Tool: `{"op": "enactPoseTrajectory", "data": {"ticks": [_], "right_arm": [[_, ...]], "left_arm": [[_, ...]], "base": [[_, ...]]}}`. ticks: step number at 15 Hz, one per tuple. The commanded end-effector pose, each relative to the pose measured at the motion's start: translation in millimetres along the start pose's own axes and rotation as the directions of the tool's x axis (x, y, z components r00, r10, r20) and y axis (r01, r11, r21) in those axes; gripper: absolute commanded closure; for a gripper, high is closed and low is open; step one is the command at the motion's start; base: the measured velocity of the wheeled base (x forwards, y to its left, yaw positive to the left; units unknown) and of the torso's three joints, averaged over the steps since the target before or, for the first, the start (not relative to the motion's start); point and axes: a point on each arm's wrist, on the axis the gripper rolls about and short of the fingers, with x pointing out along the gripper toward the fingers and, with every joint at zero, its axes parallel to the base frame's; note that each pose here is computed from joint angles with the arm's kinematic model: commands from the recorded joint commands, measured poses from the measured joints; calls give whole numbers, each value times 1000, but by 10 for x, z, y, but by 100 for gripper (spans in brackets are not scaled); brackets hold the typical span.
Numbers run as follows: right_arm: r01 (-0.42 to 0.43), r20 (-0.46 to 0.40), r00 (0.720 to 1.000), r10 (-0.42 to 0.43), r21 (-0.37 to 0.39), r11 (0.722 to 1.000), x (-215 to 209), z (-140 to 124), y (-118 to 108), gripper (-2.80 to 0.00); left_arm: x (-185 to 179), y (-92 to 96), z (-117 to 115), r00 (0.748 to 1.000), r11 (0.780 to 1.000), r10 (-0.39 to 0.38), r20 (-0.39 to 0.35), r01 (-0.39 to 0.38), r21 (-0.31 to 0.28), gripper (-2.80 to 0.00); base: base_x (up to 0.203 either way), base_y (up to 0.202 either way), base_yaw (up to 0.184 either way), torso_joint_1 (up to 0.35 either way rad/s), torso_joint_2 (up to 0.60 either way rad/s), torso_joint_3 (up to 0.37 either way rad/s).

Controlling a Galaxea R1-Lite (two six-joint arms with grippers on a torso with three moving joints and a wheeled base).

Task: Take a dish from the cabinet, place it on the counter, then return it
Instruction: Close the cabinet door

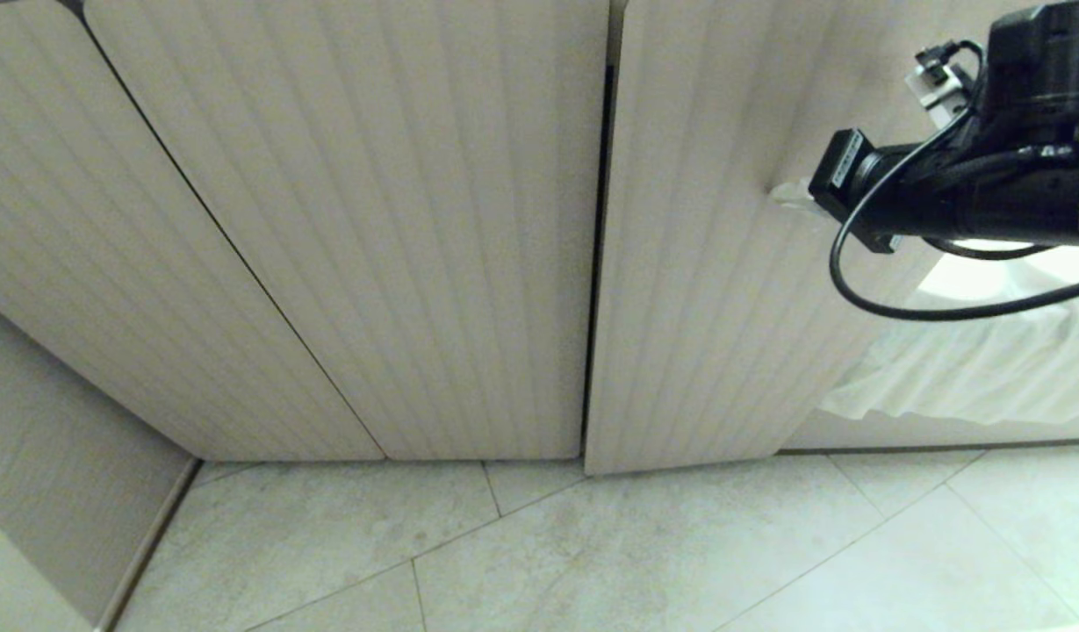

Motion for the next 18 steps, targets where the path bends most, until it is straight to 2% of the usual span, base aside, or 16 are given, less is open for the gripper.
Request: {"op": "enactPoseTrajectory", "data": {"ticks": [1, 10, 14, 18], "right_arm": [[7, -13, 1000, -7, 6, 1000, 183, -17, -41, 0], [12, -10, 1000, -12, 5, 1000, 527, -106, -157, 0], [11, -9, 1000, -11, 4, 1000, 509, -91, -145, 0], [13, -15, 1000, -13, 2, 1000, 318, -105, -120, 0]], "left_arm": [[0, 0, 0, 1000, 1000, 1, 0, -1, 0, 0], [0, 0, 0, 1000, 1000, 1, 0, -1, 0, 0], [0, 0, 0, 1000, 1000, 1, 0, -1, 0, 0], [0, 0, 0, 1000, 1000, 1, 0, -1, 0, 0]], "base": [[0, 0, 0, 0, 0, 0], [0, 0, 0, 0, 0, 0], [0, 0, 0, 0, 0, 0], [0, 0, 0, 0, 0, 0]]}}
